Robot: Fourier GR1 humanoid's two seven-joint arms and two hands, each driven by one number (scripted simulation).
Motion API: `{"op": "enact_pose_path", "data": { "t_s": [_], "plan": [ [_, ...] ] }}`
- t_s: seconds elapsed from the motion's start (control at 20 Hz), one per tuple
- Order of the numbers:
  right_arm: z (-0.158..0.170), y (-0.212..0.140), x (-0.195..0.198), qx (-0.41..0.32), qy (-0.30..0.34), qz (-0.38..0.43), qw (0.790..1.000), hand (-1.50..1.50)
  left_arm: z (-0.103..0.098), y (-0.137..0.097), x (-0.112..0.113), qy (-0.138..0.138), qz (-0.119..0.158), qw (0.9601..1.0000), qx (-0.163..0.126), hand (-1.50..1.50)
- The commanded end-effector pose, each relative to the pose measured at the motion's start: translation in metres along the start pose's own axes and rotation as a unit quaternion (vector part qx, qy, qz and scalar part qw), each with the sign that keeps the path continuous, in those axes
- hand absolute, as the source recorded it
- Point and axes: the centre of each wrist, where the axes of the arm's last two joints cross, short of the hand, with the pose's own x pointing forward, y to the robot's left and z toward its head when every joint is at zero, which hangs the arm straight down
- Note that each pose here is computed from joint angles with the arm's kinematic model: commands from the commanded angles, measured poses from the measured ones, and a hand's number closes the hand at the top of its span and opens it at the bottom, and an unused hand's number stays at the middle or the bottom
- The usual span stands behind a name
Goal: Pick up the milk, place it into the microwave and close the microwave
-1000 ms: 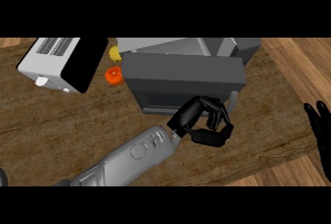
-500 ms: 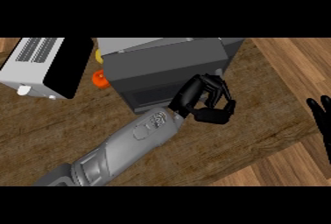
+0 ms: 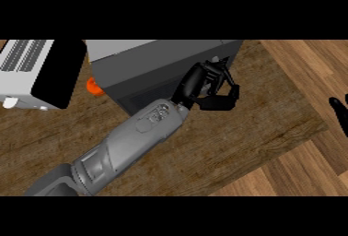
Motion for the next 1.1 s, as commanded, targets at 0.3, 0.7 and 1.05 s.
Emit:
{"op": "enact_pose_path", "data": {
  "t_s": [0.3, 0.7, 1.05],
  "plan": [
    [-0.011, -0.013, 0.018, 0.016, 0.004, 0.017, 1.000, -1.50, -0.012, -0.011, 0.014, -0.019, 0.012, 0.9997, 0.012, 1.50],
    [-0.018, -0.023, 0.027, 0.023, 0.011, 0.035, 0.999, -1.50, -0.010, -0.012, 0.012, -0.028, 0.015, 0.9989, 0.034, 1.50],
    [-0.024, -0.027, 0.029, 0.028, 0.007, 0.021, 0.999, -1.50, -0.011, -0.016, 0.016, -0.032, 0.014, 0.9985, 0.043, 1.50]
  ]
}}
